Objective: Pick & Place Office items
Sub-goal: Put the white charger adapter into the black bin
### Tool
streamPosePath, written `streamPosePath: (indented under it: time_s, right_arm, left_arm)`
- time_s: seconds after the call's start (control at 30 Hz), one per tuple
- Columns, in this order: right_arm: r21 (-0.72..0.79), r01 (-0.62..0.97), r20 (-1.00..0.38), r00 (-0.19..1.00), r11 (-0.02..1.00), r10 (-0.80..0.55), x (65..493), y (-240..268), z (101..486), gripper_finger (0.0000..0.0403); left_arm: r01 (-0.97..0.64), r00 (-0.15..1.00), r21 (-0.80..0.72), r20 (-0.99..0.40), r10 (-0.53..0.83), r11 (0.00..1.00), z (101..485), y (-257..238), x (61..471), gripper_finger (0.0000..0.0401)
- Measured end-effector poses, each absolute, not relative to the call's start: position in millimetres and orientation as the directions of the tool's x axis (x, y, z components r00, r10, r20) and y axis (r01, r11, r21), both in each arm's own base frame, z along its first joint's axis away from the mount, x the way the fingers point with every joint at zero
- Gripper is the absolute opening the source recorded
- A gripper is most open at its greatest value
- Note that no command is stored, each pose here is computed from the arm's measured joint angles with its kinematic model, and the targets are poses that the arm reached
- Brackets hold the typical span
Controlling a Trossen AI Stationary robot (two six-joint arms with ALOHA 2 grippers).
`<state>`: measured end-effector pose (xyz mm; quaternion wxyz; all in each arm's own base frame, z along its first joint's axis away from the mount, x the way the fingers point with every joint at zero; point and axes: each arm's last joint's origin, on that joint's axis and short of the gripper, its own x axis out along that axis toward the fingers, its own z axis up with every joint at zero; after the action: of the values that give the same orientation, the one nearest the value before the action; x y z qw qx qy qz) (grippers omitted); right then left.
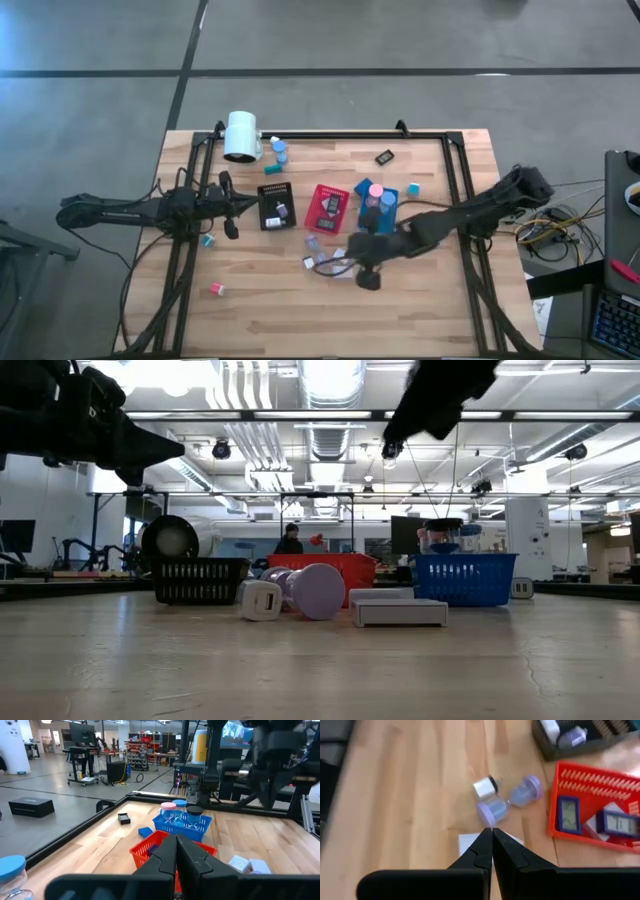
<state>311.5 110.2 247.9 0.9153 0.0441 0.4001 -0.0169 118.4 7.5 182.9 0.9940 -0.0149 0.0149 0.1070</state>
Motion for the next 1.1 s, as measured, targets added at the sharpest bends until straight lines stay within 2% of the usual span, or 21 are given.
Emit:
streamPosePath:
  time_s: [0.13,0.33,0.53,0.7,0.87,1.1]
  right_arm:
    - [0.041,0.127,-0.824,0.566,0.991,-0.039,337.6,112.8,237.7,0.0024]
    - [0.054,0.233,-0.930,0.365,0.971,-0.036,368.5,100.6,217.3,0.0107]
    - [0.103,0.267,-0.951,0.308,0.958,0.016,388.8,88.1,196.2,0.0201]
    - [0.092,0.349,-0.969,0.248,0.933,0.002,392.7,74.9,180.9,0.0257]
    - [0.084,0.383,-0.974,0.225,0.920,-0.005,390.0,66.7,174.7,0.0282]
    - [0.082,0.384,-0.976,0.219,0.920,-0.005,388.7,67.4,171.3,0.0283]
  left_arm:
    - [-0.213,0.977,-0.021,-0.033,0.212,0.977,182.8,7.5,118.4,0.0013]
    - [-0.213,0.977,-0.016,-0.033,0.212,0.977,182.8,7.5,118.4,0.0012]
    - [-0.213,0.977,-0.016,-0.034,0.212,0.977,182.8,7.4,118.4,0.0013]
    - [-0.212,0.977,-0.015,-0.035,0.212,0.977,182.6,7.4,118.4,0.0014]
    - [-0.212,0.977,-0.014,-0.036,0.212,0.977,182.6,7.4,118.4,0.0014]
    - [-0.212,0.977,-0.012,-0.036,0.212,0.977,182.6,7.4,118.4,0.0014]
